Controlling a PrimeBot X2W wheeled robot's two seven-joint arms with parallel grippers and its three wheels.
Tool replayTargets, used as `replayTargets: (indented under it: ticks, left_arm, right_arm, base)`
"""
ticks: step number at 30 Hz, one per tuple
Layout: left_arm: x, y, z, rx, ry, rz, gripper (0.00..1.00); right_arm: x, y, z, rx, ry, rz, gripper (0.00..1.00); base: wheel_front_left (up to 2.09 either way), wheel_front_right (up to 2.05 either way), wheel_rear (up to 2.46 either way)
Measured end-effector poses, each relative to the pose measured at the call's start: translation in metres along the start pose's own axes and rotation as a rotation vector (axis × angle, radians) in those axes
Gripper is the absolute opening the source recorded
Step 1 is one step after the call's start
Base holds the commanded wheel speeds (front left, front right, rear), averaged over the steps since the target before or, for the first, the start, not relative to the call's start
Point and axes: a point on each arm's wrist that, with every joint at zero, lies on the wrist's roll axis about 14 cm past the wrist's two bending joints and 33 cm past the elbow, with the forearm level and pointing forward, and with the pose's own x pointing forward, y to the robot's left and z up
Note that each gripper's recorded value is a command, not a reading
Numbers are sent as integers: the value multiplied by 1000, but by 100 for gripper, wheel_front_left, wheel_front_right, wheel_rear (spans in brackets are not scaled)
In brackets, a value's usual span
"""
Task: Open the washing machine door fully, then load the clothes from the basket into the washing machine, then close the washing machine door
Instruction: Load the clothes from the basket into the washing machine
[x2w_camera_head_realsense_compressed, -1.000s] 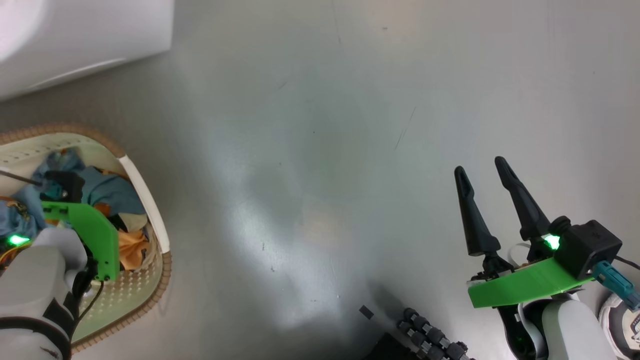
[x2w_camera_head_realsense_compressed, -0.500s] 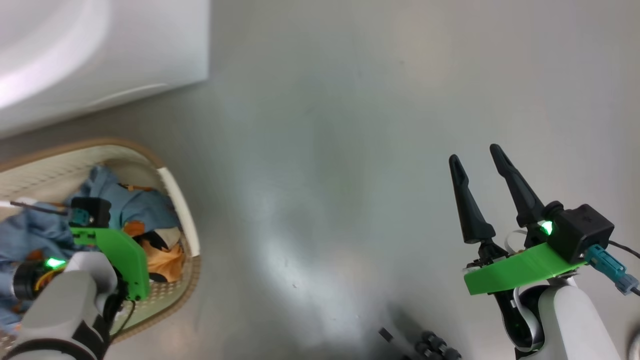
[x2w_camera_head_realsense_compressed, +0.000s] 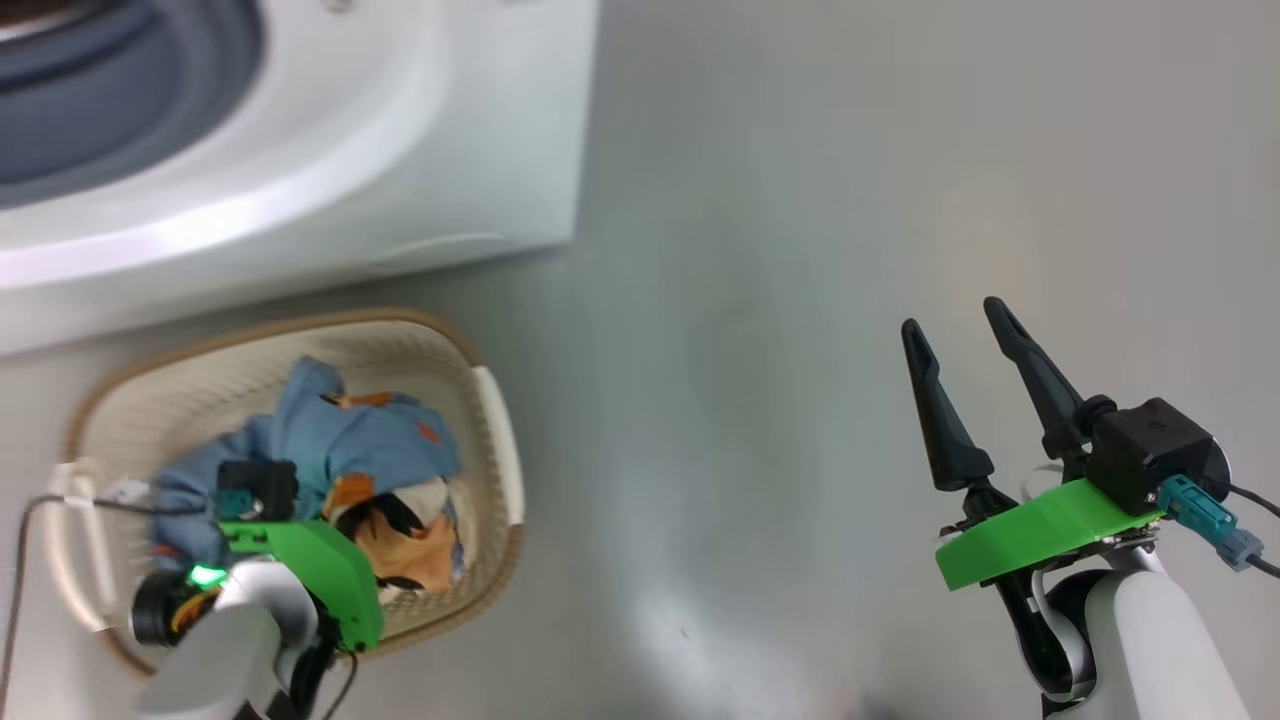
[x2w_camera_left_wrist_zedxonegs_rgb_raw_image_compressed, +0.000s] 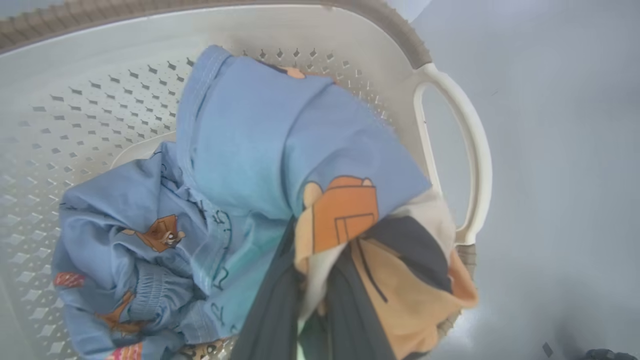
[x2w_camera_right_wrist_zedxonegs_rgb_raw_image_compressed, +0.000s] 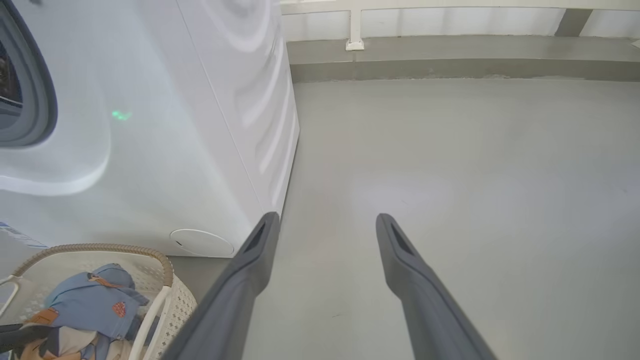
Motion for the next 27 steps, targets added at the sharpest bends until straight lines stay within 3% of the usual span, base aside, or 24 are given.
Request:
replayTargets:
  ticks: [17, 27]
  left_arm:
    - [-101, 12, 65, -81, -380, 90, 0]
    - [-167, 13, 73, -111, -578, 145, 0]
  right_arm:
    - [-20, 56, 47, 19, -94, 146, 100]
    - [-39, 78, 70, 32, -149, 209, 100]
  base:
    - [0, 0, 0]
    - [0, 0, 0]
